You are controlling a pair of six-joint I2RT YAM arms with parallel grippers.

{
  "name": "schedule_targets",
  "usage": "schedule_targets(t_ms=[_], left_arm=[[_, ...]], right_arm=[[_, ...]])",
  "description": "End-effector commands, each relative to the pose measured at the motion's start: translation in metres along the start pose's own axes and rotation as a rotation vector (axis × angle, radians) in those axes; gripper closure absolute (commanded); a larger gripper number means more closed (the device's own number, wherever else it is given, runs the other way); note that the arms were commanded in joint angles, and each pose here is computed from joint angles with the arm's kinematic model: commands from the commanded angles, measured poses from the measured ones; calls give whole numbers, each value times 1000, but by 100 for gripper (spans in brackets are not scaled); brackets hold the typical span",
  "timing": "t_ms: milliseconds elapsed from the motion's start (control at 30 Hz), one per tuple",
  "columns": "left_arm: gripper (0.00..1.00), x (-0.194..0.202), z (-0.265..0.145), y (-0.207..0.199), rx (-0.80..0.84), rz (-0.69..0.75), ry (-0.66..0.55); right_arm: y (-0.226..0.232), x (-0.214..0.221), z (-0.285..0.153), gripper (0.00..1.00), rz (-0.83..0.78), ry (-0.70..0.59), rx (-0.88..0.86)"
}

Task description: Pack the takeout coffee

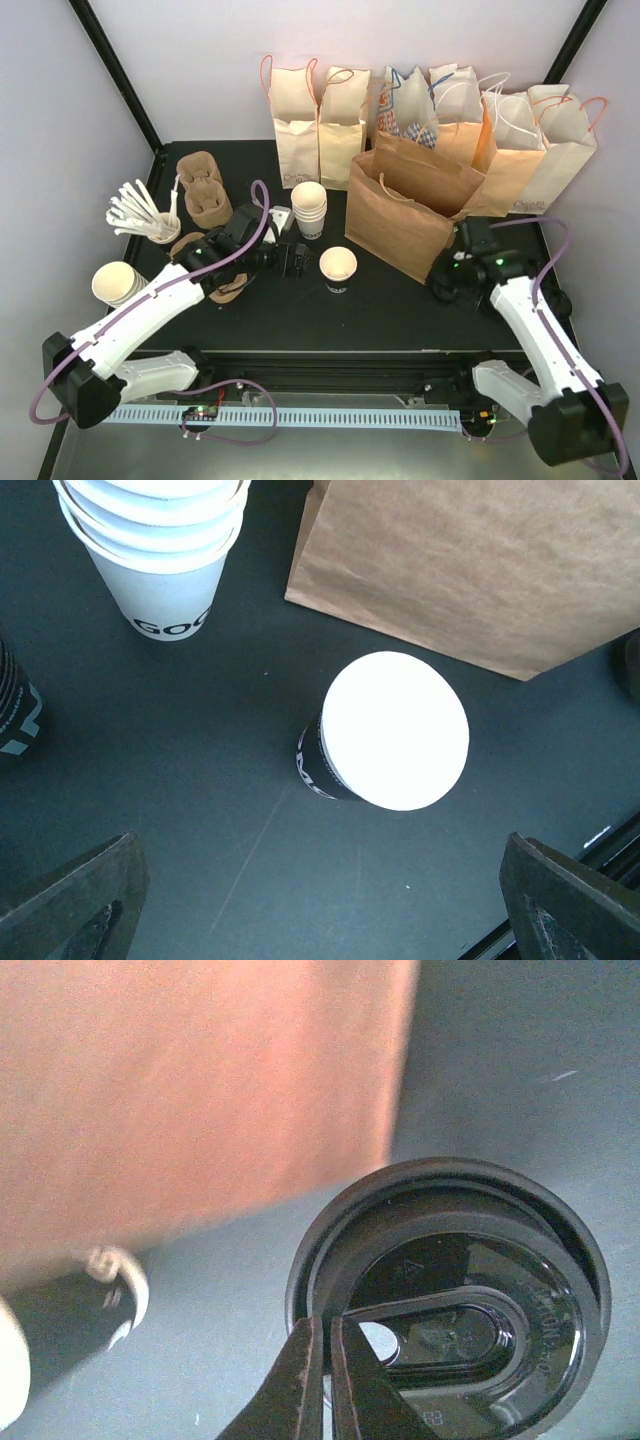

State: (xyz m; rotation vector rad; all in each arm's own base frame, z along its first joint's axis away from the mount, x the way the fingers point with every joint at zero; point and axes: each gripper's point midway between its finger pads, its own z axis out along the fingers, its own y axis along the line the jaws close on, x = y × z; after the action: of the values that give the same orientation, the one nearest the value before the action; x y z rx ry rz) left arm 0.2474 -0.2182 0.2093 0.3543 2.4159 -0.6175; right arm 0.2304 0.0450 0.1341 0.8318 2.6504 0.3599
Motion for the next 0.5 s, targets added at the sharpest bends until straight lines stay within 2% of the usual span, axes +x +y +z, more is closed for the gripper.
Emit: schedule_targets(t_ms=[0, 267, 467], left_arm=[[1, 3, -14, 2, 11, -52, -15], [1, 18, -29, 16, -35, -83, 7], [1, 24, -36, 19, -30, -107, 7]], right_arm=[[36, 51, 8, 97, -88, 51, -121], [90, 130, 43, 97, -410, 24, -145], [116, 144, 61, 96, -575, -25, -36]])
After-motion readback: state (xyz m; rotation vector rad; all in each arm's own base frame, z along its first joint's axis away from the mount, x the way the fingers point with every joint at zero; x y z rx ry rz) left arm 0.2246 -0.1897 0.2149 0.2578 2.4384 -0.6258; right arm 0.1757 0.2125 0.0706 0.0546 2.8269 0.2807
